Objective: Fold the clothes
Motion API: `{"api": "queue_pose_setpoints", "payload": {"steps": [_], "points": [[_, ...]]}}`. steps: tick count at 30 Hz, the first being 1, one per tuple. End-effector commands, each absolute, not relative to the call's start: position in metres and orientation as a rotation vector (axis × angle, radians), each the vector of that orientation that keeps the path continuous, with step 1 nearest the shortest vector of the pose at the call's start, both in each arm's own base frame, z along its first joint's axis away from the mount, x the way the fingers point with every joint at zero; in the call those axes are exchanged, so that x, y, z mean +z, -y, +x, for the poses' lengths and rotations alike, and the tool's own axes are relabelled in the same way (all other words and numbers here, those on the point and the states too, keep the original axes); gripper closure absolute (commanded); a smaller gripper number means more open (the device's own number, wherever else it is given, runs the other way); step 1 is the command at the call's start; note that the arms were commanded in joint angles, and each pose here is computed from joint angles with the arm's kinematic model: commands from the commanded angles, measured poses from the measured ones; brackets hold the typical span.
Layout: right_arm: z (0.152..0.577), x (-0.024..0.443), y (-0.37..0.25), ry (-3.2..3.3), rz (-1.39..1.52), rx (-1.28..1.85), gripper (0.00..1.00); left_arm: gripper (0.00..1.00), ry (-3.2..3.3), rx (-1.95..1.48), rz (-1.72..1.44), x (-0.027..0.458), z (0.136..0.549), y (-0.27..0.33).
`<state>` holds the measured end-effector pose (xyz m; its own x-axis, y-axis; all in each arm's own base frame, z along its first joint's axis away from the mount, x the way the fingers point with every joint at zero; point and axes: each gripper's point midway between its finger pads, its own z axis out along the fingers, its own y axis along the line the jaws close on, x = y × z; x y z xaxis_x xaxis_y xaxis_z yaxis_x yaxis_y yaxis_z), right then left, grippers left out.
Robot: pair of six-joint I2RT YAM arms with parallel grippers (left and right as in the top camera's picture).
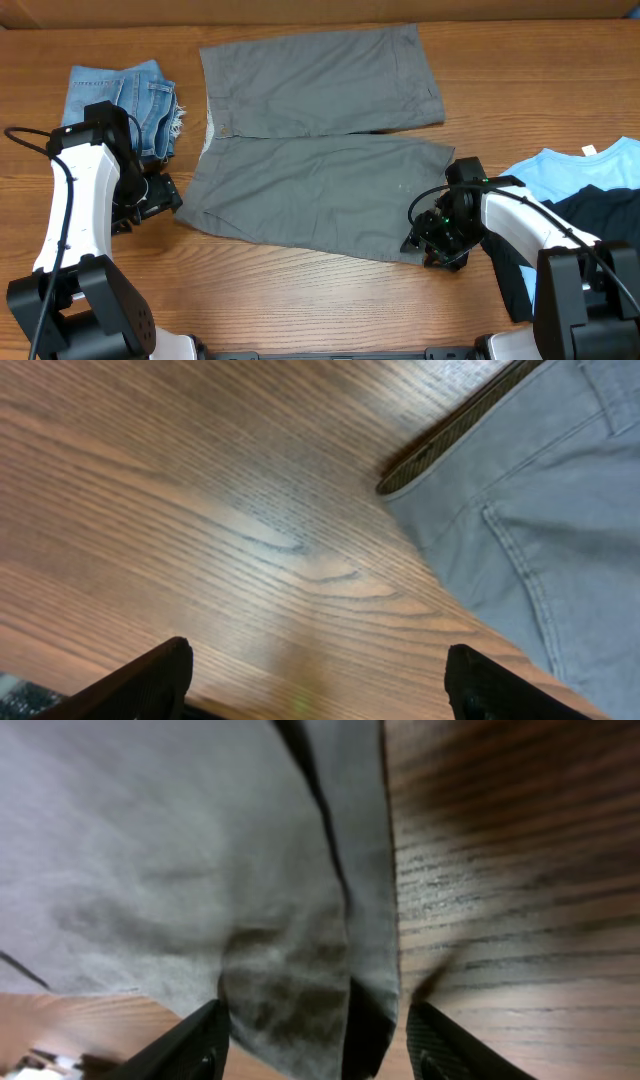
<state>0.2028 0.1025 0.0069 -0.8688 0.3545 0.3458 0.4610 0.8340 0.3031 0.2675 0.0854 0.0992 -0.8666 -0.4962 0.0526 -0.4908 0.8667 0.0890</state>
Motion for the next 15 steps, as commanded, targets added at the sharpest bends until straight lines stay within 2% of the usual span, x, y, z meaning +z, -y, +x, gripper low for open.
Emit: {"api": "queue_pose_setpoints", "payload": {"steps": [1,2,5,10,15], "points": [[0.199,0.005,-0.106,2.695,-0.699,-0.574,0.55,0.16,2.963,-0.078,0.785,0.096,0.267,-0.082],[0.198,0.005,-0.106,2.692,-0.699,-0.572,0.62,0.16,2.967,-0.078,0.786,0.096,0.268,-0.082],[0.195,0.005,-0.104,2.686,-0.700,-0.549,0.73,0.15,2.976,-0.078,0.790,0.096,0.271,-0.083],[0.193,0.005,-0.086,2.721,-0.702,-0.390,0.88,0.14,2.980,-0.078,0.779,0.096,0.271,-0.083],[0.204,0.029,-0.075,2.784,-0.658,-0.303,0.96,0.14,2.969,-0.061,0.779,0.094,0.268,-0.081]]}}
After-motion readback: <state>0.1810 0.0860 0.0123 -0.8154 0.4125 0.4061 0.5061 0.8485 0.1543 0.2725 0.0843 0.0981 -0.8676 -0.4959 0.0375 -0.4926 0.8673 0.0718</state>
